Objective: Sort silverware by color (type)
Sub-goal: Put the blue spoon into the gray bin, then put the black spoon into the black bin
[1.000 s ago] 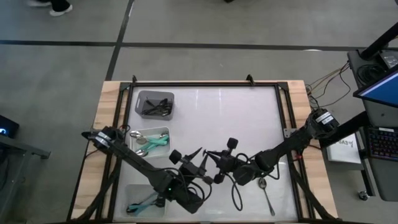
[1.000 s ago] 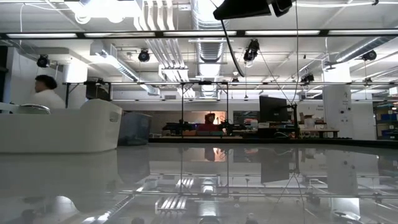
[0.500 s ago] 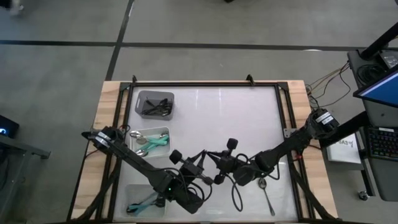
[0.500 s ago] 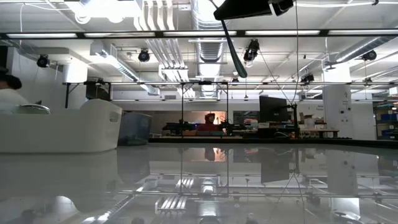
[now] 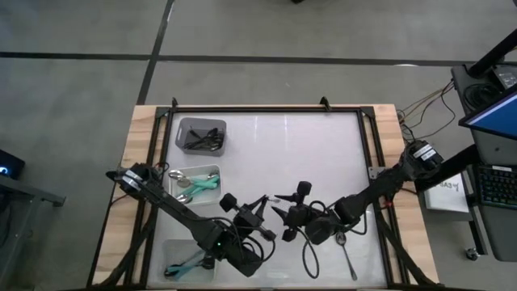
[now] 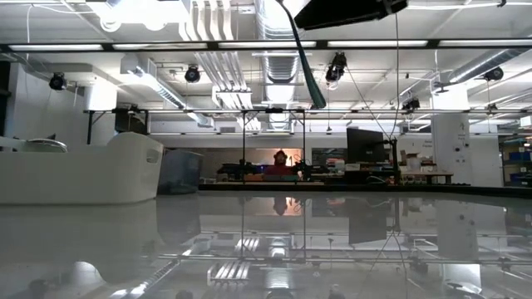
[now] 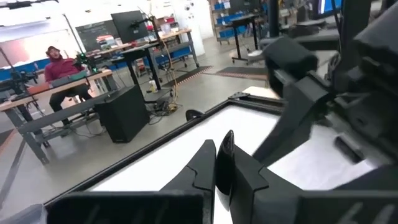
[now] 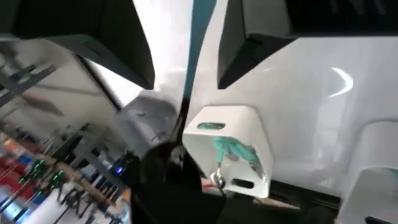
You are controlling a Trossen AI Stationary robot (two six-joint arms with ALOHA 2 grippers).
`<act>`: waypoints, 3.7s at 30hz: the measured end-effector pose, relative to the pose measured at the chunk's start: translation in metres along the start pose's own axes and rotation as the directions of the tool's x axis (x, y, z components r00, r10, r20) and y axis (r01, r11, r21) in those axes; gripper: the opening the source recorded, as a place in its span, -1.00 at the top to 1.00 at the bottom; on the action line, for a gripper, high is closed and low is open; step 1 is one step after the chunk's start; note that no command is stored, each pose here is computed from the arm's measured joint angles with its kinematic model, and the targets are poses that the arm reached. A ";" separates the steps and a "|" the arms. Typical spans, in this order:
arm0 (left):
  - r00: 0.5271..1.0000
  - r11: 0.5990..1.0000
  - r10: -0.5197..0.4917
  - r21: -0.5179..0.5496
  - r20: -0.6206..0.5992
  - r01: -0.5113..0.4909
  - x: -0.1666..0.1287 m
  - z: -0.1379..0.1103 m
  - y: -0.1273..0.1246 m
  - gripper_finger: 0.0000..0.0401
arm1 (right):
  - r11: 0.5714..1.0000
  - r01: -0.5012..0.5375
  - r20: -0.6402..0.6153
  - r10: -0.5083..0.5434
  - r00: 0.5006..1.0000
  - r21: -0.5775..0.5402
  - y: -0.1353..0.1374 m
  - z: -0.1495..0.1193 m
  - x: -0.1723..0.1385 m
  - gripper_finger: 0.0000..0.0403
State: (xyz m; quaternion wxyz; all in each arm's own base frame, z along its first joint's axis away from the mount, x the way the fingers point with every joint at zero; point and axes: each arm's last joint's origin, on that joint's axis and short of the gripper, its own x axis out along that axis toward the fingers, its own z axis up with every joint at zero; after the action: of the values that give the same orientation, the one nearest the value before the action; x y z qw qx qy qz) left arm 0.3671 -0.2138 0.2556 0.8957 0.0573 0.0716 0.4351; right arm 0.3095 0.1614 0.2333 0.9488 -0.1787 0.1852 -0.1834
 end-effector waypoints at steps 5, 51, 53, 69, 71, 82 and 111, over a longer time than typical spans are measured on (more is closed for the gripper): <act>0.993 0.996 -0.085 0.035 -0.080 0.088 -0.004 0.010 0.012 1.00 | 0.993 -0.031 -0.083 0.041 0.996 0.110 -0.004 -0.007 -0.011 0.08; 0.189 0.620 -0.166 0.047 -0.968 0.783 -0.095 -0.013 0.106 0.99 | 0.702 0.172 -0.703 0.597 0.385 0.691 0.020 -0.089 -0.088 0.31; 0.193 0.602 -0.149 0.066 -0.970 0.796 -0.095 -0.018 0.102 0.99 | 0.690 0.203 -0.706 0.599 0.377 0.694 0.023 -0.090 -0.094 0.31; 0.200 0.577 -0.096 0.109 -0.975 0.809 -0.095 -0.034 0.090 0.70 | 0.636 0.387 -0.742 0.614 0.270 0.667 0.034 -0.097 -0.128 0.33; 0.199 0.576 -0.100 0.107 -0.975 0.810 -0.095 -0.034 0.090 0.67 | 0.635 0.399 -0.746 0.609 0.267 0.661 0.036 -0.099 -0.128 0.34; 0.202 0.570 -0.155 0.080 -0.967 0.817 -0.096 -0.018 0.086 0.61 | 0.733 0.407 -0.830 0.538 0.145 0.546 0.058 -0.125 -0.120 0.35; 0.784 0.856 -0.281 0.224 -0.553 0.466 -0.078 -0.002 0.062 0.61 | 0.854 0.103 -0.826 0.452 0.337 0.510 0.046 -0.115 -0.095 0.95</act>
State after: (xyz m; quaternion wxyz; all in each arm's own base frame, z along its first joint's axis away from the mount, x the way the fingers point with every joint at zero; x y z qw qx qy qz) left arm 0.2712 -0.2367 0.2696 0.8897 0.0845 0.3878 0.2254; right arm 0.1929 0.2094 0.1421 0.6999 0.2181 0.6550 -0.1833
